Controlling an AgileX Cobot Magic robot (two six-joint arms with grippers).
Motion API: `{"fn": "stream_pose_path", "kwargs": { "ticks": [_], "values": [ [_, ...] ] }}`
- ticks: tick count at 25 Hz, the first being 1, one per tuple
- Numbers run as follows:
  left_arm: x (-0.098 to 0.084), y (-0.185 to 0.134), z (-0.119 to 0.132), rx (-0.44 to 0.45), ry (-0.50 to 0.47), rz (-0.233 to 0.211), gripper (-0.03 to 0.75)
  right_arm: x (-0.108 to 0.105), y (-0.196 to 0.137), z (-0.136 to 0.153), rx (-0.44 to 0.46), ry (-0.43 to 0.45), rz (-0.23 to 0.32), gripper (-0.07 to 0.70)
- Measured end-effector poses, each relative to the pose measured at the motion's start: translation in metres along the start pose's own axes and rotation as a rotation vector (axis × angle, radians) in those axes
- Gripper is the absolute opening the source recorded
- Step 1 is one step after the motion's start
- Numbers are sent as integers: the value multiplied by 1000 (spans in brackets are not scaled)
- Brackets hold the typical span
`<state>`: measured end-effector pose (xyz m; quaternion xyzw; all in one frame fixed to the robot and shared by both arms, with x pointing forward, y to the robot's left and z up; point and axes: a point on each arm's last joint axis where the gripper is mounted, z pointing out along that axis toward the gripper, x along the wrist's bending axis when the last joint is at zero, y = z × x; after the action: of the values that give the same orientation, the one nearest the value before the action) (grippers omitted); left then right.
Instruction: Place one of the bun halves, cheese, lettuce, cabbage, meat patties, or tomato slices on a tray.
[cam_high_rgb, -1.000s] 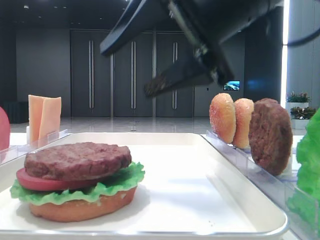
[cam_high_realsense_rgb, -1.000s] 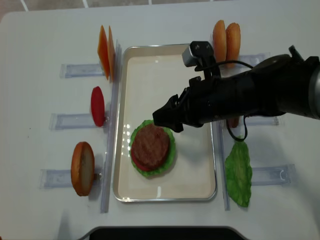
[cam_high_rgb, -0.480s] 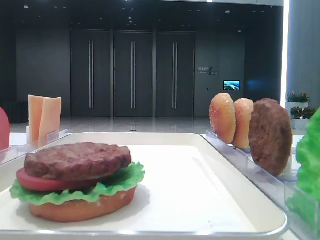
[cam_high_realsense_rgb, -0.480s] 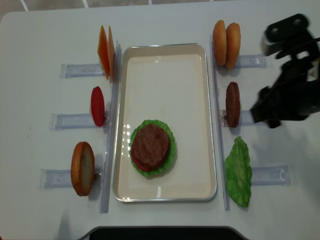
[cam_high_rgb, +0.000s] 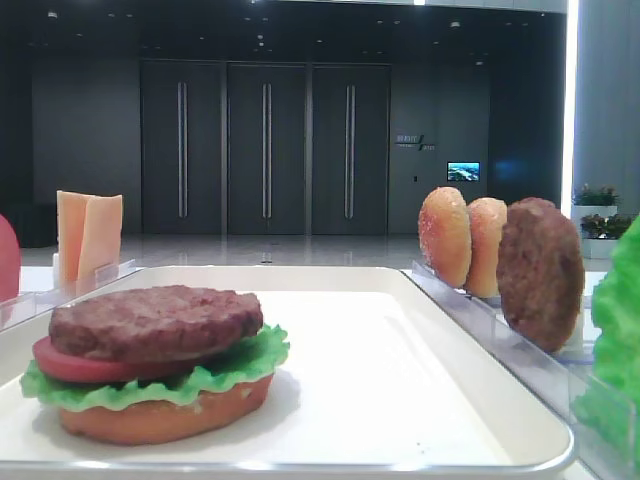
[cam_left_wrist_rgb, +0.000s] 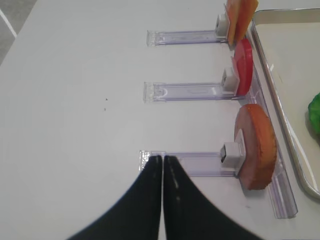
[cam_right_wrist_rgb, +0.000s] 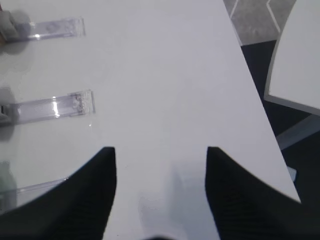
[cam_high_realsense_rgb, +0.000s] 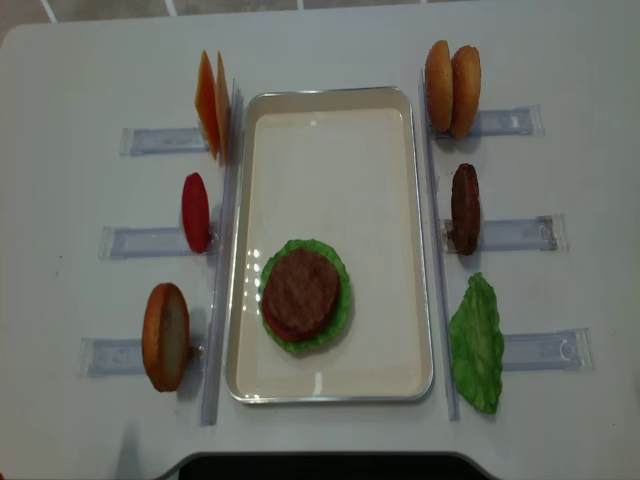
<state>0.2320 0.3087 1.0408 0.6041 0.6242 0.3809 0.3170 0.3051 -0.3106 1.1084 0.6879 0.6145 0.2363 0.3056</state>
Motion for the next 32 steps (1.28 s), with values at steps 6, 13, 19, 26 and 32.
{"fn": "stream_pose_path", "kwargs": {
  "ticks": [6,13,19,26,32],
  "values": [
    [0,0,0,0,0,0,-7,4,-48,-14,-110,57,26,370],
    [0,0,0,0,0,0,-7,6,-74,-7,-102,74,32,327],
    [0,0,0,0,0,0,-7,7,-90,-6,-170,89,17,316],
    [0,0,0,0,0,0,-7,7,-97,-13,-245,93,5,283],
    [0,0,0,0,0,0,-7,7,-97,-13,-246,93,3,262]
  ]
}}
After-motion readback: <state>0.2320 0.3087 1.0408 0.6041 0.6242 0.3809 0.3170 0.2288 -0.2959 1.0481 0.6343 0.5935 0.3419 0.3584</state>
